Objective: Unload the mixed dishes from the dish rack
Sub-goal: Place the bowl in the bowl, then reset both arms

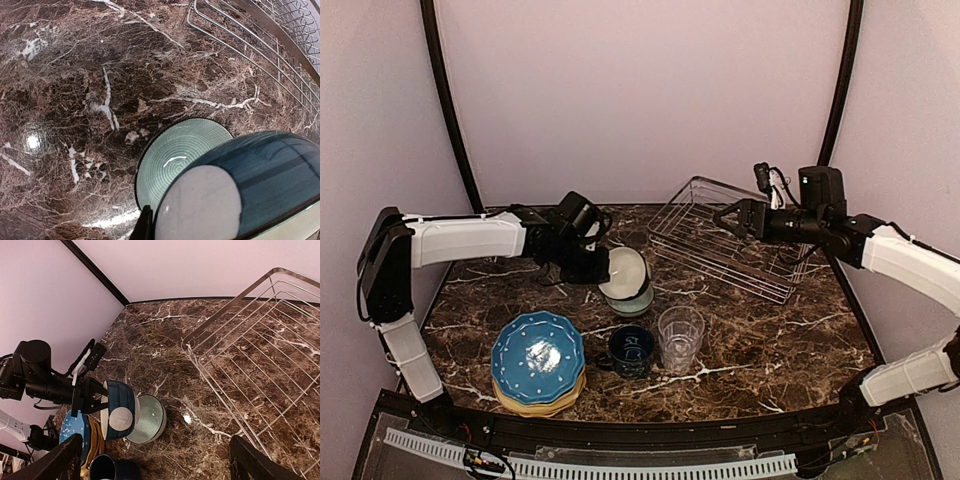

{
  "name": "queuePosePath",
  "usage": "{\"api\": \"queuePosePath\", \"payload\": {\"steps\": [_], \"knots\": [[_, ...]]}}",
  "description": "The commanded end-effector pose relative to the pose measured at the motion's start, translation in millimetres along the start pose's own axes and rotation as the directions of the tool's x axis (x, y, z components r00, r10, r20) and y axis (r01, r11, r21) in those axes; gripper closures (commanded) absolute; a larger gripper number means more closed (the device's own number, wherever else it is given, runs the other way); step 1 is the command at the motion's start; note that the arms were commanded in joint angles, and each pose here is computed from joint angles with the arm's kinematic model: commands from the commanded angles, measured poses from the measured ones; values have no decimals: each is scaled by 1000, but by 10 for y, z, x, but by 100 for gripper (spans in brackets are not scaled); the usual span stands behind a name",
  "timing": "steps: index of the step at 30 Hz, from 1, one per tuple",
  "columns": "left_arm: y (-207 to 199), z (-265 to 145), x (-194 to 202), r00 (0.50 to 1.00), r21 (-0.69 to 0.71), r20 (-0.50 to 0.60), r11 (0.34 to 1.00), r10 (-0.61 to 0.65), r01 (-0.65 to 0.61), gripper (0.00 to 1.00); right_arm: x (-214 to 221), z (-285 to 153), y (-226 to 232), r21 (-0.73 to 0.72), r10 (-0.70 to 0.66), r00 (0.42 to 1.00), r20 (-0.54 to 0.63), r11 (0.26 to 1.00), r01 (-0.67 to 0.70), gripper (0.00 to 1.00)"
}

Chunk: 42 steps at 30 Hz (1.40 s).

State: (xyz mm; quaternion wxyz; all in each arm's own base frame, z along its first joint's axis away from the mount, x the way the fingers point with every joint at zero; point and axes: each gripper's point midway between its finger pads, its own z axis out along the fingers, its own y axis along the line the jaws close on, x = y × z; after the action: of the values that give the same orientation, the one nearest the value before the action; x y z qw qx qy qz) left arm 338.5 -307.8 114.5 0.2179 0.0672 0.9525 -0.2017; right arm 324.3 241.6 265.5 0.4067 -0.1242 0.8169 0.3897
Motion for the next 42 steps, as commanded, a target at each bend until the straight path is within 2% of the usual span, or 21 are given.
{"api": "queuePosePath", "payload": {"steps": [1,10,18,20,24,27,31,35,37,38,39,40,41,42], "knots": [[7,-92,-91,998,-53,-6,996,65,-65,99,-105,-135,-49,62,-51,998,38,997,48,1],[15,78,-57,993,-80,-73,992,95,-101,97,-214,-315,13,79,-94,991,97,993,87,1],[2,165,-47,990,-77,-95,991,101,-108,89,-352,-610,64,142,-165,972,168,980,142,1],[-4,151,-46,990,-74,-96,991,101,-108,84,-388,-689,78,160,-188,965,185,974,159,1],[-35,73,-73,991,-62,-84,992,105,-111,64,-462,-847,95,206,-233,949,212,960,190,1],[-73,-35,-115,991,-51,-64,992,114,-117,54,-509,-954,80,249,-261,939,222,947,205,1],[-166,-366,-255,991,-22,25,991,130,-130,42,-558,-1107,53,313,-304,926,225,922,227,1],[-320,-918,-466,969,44,192,985,158,-169,28,-642,-1341,47,388,-358,899,254,889,245,1],[-467,-1420,-591,929,119,336,971,156,-207,20,-690,-1478,67,419,-389,879,276,872,254,1],[-453,-1475,-559,919,125,357,967,165,-222,16,-712,-1549,87,430,-404,868,289,865,260,1],[-535,-1797,-649,881,161,449,955,152,-248,15,-742,-1629,109,443,-418,856,305,858,261,1],[-510,-1846,-611,868,160,470,951,162,-264,12,-767,-1713,145,451,-431,842,324,853,263,1],[-561,-2184,-680,816,183,560,940,141,-288,10,-790,-1791,183,455,-444,829,341,849,267,1],[-502,-2237,-644,798,167,585,940,148,-296,9,-810,-1867,229,456,-458,813,359,846,275,1]]}}
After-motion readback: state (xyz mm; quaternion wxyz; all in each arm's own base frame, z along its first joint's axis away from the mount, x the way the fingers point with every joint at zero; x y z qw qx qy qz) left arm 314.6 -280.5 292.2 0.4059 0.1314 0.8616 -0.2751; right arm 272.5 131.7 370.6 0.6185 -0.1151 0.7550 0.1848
